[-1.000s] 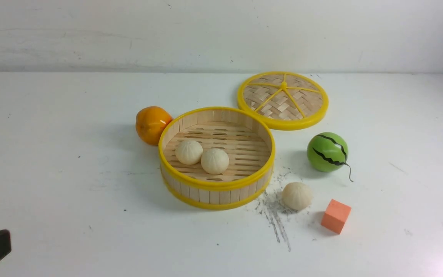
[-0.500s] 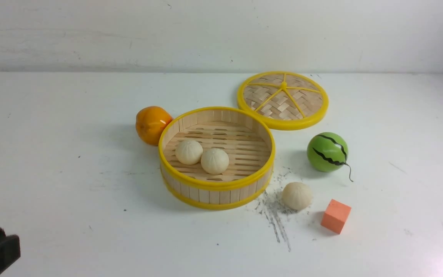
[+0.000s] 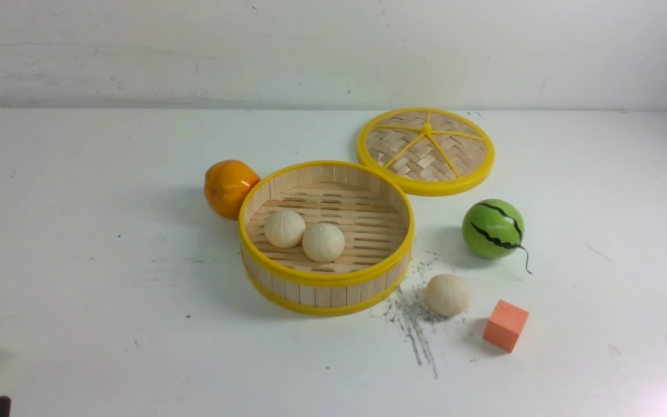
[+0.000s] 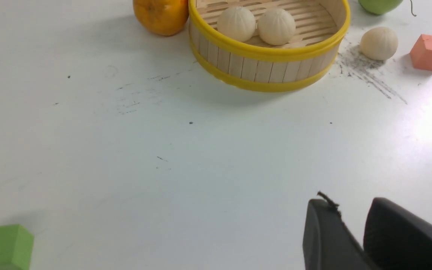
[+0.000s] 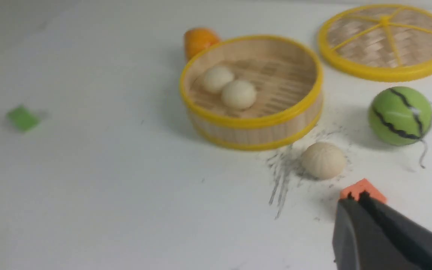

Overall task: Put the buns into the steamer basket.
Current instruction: Use the right arm to grab a steamed stuffed bun

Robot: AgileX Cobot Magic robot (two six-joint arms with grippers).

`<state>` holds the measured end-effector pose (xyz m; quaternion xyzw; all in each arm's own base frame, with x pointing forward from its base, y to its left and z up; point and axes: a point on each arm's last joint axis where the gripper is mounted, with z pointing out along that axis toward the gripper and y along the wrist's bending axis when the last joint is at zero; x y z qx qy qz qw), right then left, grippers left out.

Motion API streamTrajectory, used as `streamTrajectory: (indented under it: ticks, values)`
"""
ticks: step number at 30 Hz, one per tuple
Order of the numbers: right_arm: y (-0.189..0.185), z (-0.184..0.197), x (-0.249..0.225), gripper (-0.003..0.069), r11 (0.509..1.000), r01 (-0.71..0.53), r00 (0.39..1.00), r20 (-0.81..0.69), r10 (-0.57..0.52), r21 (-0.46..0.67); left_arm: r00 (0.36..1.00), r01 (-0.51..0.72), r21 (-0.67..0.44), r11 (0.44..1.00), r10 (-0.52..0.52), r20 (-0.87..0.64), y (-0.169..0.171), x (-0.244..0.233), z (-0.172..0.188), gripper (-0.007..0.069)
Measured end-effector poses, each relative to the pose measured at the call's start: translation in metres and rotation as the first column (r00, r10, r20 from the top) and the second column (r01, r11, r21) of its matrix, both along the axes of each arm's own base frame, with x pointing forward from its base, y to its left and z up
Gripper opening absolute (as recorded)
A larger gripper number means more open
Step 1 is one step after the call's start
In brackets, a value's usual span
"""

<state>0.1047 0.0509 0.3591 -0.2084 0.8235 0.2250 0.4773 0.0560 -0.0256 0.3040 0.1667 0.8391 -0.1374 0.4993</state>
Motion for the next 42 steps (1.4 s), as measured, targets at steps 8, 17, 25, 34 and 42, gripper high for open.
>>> streamTrajectory:
  ticks: [8, 17, 25, 34, 42]
  values:
    - [0.014, 0.034, 0.071, -0.0006, 0.932, -0.325, 0.939, -0.169, 0.298, -0.159, 1.0, 0.0, -0.001, 1.0, 0.0, 0.0, 0.0, 0.0, 0.0, 0.0163]
    - [0.074, 0.013, 0.122, -0.0003, 0.786, -0.475, 0.862, -0.387, 0.326, -0.395, 1.0, 0.0, -0.001, 1.0, 0.0, -0.001, 0.0, 0.0, 0.0, 0.0165]
    - [0.112, -0.047, 0.18, 0.0036, 0.694, -0.51, 0.821, -0.528, 0.218, -0.508, 1.0, 0.0, -0.001, 1.0, 0.0, -0.001, 0.0, 0.0, 0.0, 0.0179]
    - [0.128, -0.103, 0.251, 0.0281, 0.762, -0.431, 0.804, -0.589, 0.081, -0.483, 1.0, 0.0, 0.0, 1.0, 0.0, -0.005, 0.0, 0.0, 0.0, 0.0181]
    - [0.142, -0.149, 0.286, 0.0472, 0.792, -0.389, 0.779, -0.627, 0.01, -0.47, 1.0, 0.0, 0.002, 1.0, 0.0, -0.008, 0.0, 0.0, -0.001, 0.0181]
